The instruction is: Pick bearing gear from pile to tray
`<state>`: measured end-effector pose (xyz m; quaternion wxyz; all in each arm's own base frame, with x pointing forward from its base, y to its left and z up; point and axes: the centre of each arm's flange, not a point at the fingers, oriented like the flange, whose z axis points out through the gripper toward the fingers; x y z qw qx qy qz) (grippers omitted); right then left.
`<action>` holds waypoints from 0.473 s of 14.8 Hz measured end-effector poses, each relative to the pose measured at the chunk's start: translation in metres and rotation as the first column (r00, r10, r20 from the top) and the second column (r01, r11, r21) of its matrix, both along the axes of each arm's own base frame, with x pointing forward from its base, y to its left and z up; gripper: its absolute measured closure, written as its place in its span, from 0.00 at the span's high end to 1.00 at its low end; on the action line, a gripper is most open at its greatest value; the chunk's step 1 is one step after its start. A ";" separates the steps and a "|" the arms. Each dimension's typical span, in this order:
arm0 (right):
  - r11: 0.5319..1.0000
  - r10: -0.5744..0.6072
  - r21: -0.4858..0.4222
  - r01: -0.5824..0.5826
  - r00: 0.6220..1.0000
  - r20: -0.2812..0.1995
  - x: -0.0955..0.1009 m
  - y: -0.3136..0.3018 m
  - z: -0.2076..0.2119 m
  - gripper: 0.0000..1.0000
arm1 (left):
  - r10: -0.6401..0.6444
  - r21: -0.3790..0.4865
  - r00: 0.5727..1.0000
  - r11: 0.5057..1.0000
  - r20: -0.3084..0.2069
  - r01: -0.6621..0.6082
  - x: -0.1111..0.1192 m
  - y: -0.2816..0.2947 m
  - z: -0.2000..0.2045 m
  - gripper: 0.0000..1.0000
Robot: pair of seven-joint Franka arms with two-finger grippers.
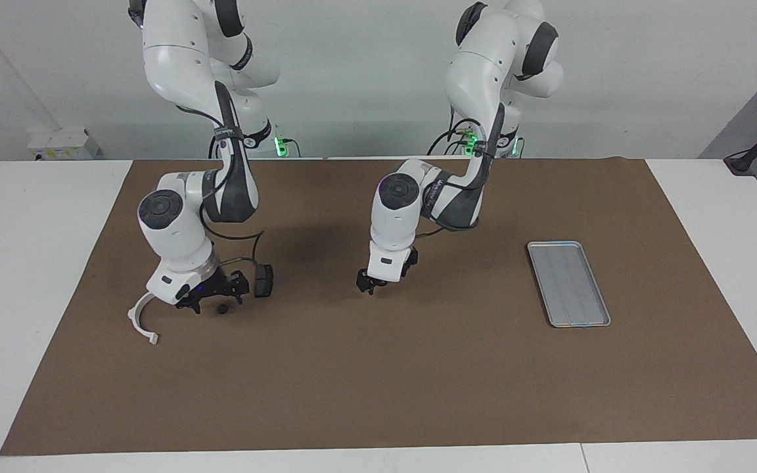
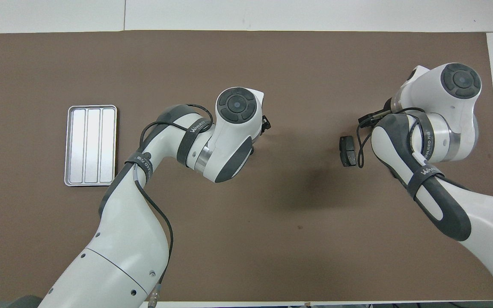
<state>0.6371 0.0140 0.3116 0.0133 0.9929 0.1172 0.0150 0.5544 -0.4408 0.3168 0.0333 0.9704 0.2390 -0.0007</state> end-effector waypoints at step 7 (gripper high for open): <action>1.000 0.004 0.000 -0.004 1.000 0.005 -0.001 -0.007 -0.007 1.00 | 0.004 0.000 1.000 1.000 0.002 -0.004 -0.013 0.002 -0.013 1.00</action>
